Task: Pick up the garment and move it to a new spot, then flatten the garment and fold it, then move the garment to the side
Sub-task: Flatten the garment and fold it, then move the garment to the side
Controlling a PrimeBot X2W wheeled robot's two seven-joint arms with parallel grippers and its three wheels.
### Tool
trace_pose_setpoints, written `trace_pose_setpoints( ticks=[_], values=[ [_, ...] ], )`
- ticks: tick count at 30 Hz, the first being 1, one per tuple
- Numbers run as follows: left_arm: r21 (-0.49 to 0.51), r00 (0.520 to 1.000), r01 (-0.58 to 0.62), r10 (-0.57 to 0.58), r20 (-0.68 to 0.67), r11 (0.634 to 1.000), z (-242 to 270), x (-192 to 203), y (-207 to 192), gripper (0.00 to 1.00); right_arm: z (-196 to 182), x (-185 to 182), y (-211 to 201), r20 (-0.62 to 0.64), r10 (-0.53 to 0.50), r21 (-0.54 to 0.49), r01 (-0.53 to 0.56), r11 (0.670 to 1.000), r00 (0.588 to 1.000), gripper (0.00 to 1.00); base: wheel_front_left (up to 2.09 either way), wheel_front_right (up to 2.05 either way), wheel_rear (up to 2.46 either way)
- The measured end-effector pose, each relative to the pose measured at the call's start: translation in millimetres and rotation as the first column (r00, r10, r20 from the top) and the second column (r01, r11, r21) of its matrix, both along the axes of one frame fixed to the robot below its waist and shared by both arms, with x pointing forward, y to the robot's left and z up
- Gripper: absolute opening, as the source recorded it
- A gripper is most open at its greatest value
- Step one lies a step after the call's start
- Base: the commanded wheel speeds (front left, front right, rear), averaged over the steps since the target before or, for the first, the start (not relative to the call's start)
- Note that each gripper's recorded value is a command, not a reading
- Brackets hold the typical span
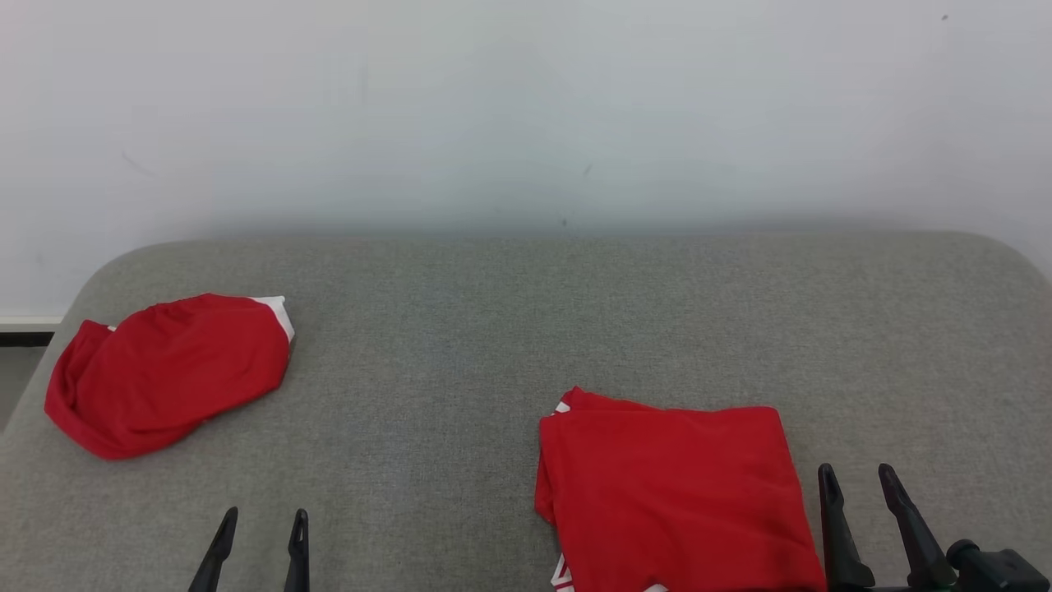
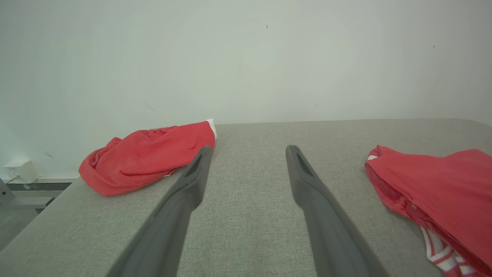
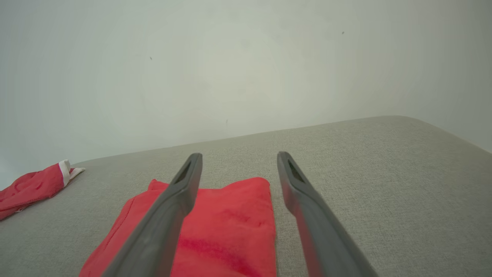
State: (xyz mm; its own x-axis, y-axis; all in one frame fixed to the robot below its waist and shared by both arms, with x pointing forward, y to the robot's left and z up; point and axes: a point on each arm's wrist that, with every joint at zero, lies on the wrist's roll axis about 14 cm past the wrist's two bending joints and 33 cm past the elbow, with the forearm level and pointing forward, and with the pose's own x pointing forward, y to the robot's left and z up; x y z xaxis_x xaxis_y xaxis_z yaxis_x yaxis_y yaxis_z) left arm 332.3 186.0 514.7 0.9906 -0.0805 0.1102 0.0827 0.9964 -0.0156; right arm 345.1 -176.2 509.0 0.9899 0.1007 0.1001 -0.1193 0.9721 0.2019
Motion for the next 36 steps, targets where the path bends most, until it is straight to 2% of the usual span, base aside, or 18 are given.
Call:
trace_pose_setpoints(
  ticks=[30, 36],
  values=[
    [0.005, 1.0, 0.011, -0.011, -0.02, 1.0, -5.6, -4.2, 2.3, 1.0, -13.6, 1.6, 6.5, -0.047, 0.02, 0.009, -0.02, 1.0, 0.999, 1.0, 0.0, 0.0, 0.0],
    [0.005, 1.0, 0.001, -0.001, -0.027, 1.0, -7.9, -0.2, 2.1, 1.0, -11.2, 16.1, 4.4, -0.062, 0.033, 0.023, -0.032, 0.999, 0.998, 1.0, 0.0, 0.0, 0.0]
  ],
)
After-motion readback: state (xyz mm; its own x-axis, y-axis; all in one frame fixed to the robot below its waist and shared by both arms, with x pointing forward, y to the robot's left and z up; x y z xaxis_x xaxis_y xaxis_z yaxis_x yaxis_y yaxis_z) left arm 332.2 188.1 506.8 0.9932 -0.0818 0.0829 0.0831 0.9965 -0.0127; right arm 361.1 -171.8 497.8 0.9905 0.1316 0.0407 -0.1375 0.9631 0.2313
